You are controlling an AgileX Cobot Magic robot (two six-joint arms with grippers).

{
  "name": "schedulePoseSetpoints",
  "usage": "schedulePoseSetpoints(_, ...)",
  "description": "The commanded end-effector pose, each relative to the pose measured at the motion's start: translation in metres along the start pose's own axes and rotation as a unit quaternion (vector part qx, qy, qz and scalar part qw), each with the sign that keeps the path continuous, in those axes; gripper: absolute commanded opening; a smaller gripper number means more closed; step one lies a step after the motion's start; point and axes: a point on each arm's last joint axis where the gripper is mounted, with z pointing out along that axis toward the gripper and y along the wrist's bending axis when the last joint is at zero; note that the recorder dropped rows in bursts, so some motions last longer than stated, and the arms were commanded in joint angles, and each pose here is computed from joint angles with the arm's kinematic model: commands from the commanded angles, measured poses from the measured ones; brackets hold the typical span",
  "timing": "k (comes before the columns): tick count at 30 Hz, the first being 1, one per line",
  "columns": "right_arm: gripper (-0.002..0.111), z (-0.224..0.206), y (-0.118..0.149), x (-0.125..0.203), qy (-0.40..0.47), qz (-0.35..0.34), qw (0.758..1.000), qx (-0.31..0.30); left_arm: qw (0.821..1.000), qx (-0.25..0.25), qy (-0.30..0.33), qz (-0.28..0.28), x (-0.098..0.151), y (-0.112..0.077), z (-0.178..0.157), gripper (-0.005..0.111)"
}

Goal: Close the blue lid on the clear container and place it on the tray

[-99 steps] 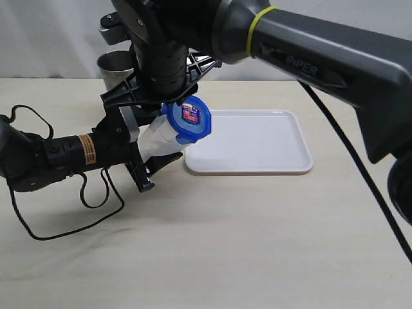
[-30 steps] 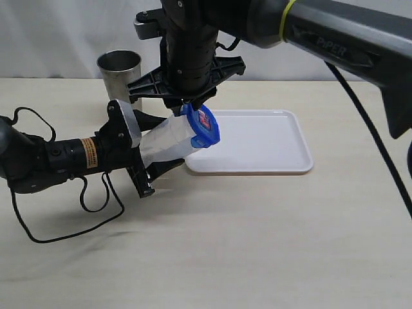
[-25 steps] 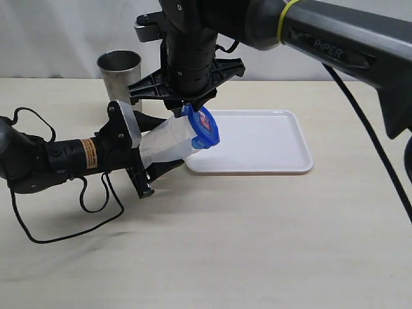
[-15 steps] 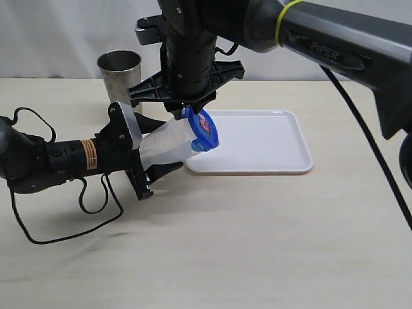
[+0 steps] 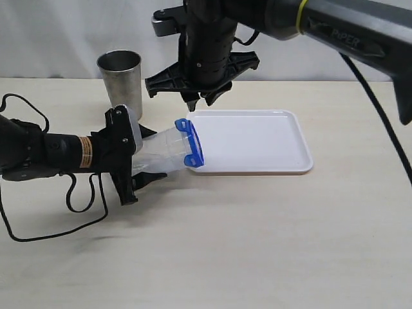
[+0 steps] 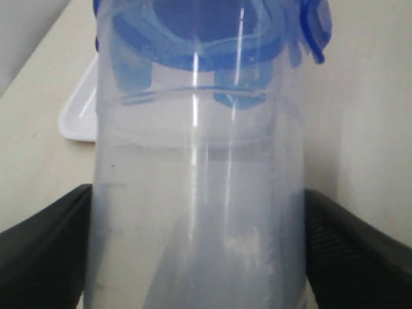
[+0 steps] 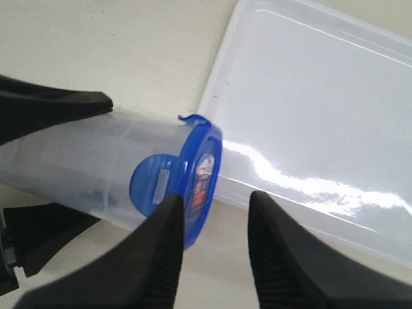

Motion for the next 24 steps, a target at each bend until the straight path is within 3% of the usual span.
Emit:
schedulePoseSetpoints(1, 0.033, 0.001, -0.017, 0.001, 0.023, 0.000, 0.999, -0.040, 0.999, 0.028, 0.017, 0.022, -0.001, -0.005, 0.000, 0.000)
schedulePoseSetpoints(9, 0.033, 0.040, -0.033, 0.019, 0.075, 0.023, 0.990, -0.115, 0.999, 0.028, 0.029, 0.018, 0.001, -0.005, 0.000, 0.000)
schedulePoseSetpoints(14, 0.039, 0.047, -0.029, 0.014, 0.031, 0.038, 0.978, -0.204, 0.999, 0.028, 0.023, 0.018, 0.000, -0.005, 0.000, 0.000)
schedulePoseSetpoints(17, 0.045, 0.047, -0.029, 0.010, 0.008, 0.045, 0.978, -0.204, 0.999, 0.028, 0.021, 0.014, -0.001, -0.005, 0.000, 0.000)
schedulePoseSetpoints(24, 0.040, 0.050, -0.033, 0.011, 0.013, 0.049, 0.983, -0.178, 1.000, 0.028, 0.009, 0.010, -0.003, -0.005, 0.000, 0.000)
